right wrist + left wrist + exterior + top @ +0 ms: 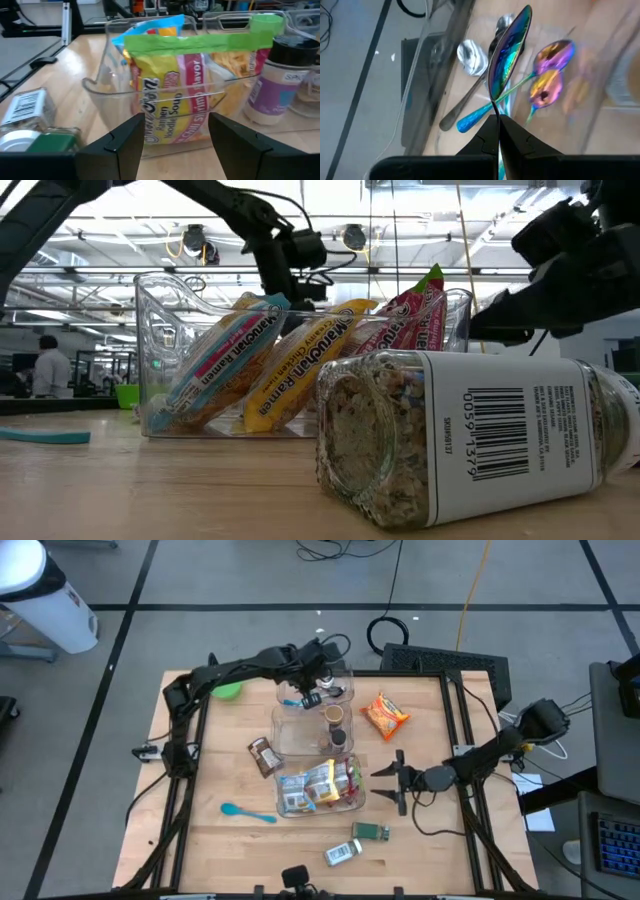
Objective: Pick & Place Food Item
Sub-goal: Put the blue spoon into the top transparent bin
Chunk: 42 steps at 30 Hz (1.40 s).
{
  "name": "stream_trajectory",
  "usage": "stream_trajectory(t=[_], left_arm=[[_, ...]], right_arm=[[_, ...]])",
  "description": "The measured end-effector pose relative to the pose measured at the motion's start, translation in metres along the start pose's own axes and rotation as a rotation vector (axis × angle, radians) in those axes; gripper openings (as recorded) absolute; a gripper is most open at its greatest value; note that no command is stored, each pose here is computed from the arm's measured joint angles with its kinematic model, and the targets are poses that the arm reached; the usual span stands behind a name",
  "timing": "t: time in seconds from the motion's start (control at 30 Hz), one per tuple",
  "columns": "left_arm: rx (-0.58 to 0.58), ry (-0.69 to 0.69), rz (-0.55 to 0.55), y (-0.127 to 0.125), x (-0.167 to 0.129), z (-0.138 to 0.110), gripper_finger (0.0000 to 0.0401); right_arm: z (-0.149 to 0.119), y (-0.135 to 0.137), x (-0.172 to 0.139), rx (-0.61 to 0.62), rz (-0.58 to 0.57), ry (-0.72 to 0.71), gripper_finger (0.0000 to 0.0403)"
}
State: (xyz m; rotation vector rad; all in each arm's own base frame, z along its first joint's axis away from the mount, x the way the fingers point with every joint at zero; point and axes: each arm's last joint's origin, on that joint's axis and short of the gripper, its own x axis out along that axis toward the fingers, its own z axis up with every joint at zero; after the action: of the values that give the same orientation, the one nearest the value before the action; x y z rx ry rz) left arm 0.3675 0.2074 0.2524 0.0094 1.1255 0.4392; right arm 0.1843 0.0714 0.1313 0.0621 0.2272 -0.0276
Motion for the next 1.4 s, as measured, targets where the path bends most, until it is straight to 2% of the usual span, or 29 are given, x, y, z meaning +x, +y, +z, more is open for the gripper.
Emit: stream_trajectory(t=[0.4,0.63,1.1,1.4], left_arm=[[-0.010,0.009,-0.037,0.014,0.023,-0.004,0.0001],[-0.001,0.045,-0.073,0.009,0.044,-0.007,0.0000],[0.035,0.129,-0.104,-0.004,0.068,-0.014,0.0000],[0.030,0.133,-0.106,-0.005,0.069,-0.015,0.0003]], right_arm=[[-0.002,-0.009,0.007,0.015,0.016,0.013,0.0212],[-0.003,-0.009,0.007,0.011,0.018,0.024,0.0212],[-0.004,-0.009,0.007,0.021,0.037,0.034,0.0212],[-0.006,-0.009,0.007,0.021,0.033,0.054,0.0212]])
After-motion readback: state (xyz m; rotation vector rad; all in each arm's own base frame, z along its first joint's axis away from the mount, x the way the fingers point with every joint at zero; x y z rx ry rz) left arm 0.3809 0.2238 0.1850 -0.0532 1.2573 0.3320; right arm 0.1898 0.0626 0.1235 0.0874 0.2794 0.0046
